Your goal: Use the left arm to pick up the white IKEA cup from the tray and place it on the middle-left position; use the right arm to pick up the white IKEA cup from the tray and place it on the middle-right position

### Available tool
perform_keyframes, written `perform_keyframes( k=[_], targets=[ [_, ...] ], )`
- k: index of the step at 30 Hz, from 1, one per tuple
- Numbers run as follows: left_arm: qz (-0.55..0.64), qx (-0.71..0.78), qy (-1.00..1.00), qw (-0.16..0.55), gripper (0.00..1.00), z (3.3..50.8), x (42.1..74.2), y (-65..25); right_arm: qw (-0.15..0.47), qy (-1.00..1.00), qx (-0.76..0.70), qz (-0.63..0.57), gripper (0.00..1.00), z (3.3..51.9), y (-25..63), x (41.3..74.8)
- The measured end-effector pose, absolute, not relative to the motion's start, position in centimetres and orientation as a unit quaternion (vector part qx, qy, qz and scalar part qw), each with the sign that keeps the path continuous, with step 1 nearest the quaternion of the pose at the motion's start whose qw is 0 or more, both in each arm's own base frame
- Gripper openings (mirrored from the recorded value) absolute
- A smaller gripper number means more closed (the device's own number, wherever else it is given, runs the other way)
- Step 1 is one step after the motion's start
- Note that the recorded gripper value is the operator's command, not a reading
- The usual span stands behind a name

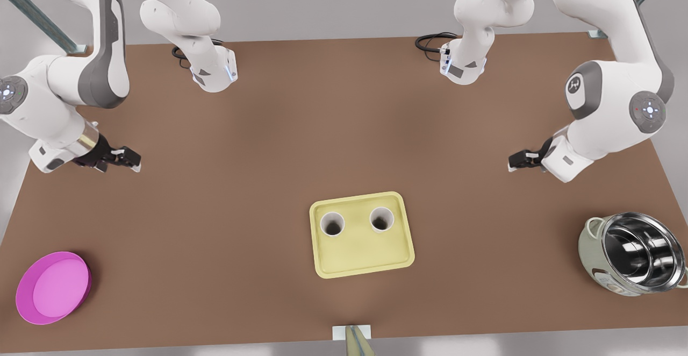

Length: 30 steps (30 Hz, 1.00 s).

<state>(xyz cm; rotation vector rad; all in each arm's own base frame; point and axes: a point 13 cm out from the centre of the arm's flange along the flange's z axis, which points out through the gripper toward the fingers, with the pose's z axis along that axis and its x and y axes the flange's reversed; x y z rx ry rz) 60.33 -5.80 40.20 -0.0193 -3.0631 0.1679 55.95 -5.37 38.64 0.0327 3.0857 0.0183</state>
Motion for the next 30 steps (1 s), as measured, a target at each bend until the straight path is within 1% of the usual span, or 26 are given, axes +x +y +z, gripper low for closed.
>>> perform_keyframes(
  k=[2,4,5,6,7,8,10,11,13,14,15,17,19,23,25,28,30],
  targets=[
    [0.056,-0.006,-0.998,0.023,1.0,40.3,61.1,-6.0,0.046,0.999,-0.008,0.004,1.0,38.9,-3.8,57.0],
    [0.054,-0.017,-0.998,0.022,1.0,37.5,62.7,-7.9,0.056,0.998,-0.028,0.004,1.0,38.4,-2.0,58.9],
    [0.046,-0.049,-0.998,0.018,1.0,36.2,63.5,-12.3,0.059,0.997,-0.038,0.005,1.0,38.0,-1.0,60.3],
    [0.033,-0.096,-0.995,0.017,1.0,34.5,63.0,-19.2,0.062,0.997,-0.054,0.003,1.0,37.6,0.4,61.6],
    [0.019,-0.137,-0.99,0.014,1.0,33.2,61.7,-25.2,0.064,0.995,-0.082,-0.001,1.0,37.1,3.3,62.7],
    [0.01,-0.155,-0.988,0.011,1.0,32.0,60.9,-28.6,0.066,0.99,-0.124,-0.003,1.0,36.8,8.2,63.1],
    [-0.004,-0.154,-0.988,0.011,1.0,28.0,60.8,-31.5,0.067,0.976,-0.208,-0.002,1.0,35.9,18.9,62.2],
    [-0.005,-0.145,-0.989,0.012,1.0,26.3,61.0,-32.1,0.063,0.97,-0.235,-0.001,1.0,34.9,22.5,61.6],
    [0.001,-0.119,-0.993,0.003,1.0,23.0,62.8,-33.2,0.064,0.963,-0.261,0.003,1.0,33.4,26.9,62.3],
    [0.011,-0.104,-0.994,-0.01,1.0,22.3,64.2,-33.9,0.068,0.963,-0.262,0.005,1.0,33.0,27.9,63.2],
    [0.019,-0.091,-0.996,-0.017,1.0,21.5,65.1,-34.6,0.075,0.963,-0.26,0.008,1.0,32.9,28.6,64.5],
    [0.033,-0.069,-0.997,-0.028,1.0,19.9,66.1,-35.8,0.087,0.962,-0.257,0.017,1.0,32.5,30.5,66.7],
    [0.044,-0.049,-0.997,-0.042,1.0,19.6,66.9,-36.7,0.093,0.961,-0.259,0.032,1.0,31.6,33.3,67.8],
    [0.055,-0.017,-0.997,-0.06,1.0,19.0,67.7,-37.4,0.091,0.96,-0.259,0.053,1.0,28.3,38.2,68.2],
    [0.053,-0.006,-0.997,-0.06,1.0,17.9,67.8,-37.1,0.089,0.961,-0.254,0.057,1.0,26.8,39.7,68.1],
    [0.039,0.001,-0.998,-0.052,1.0,15.7,67.2,-36.1,0.09,0.964,-0.241,0.064,1.0,24.0,41.2,68.4],
    [0.033,0.004,-0.998,-0.047,0.99,15.1,66.5,-35.7,0.094,0.966,-0.231,0.069,1.0,22.7,42.1,68.6]
  ],
)
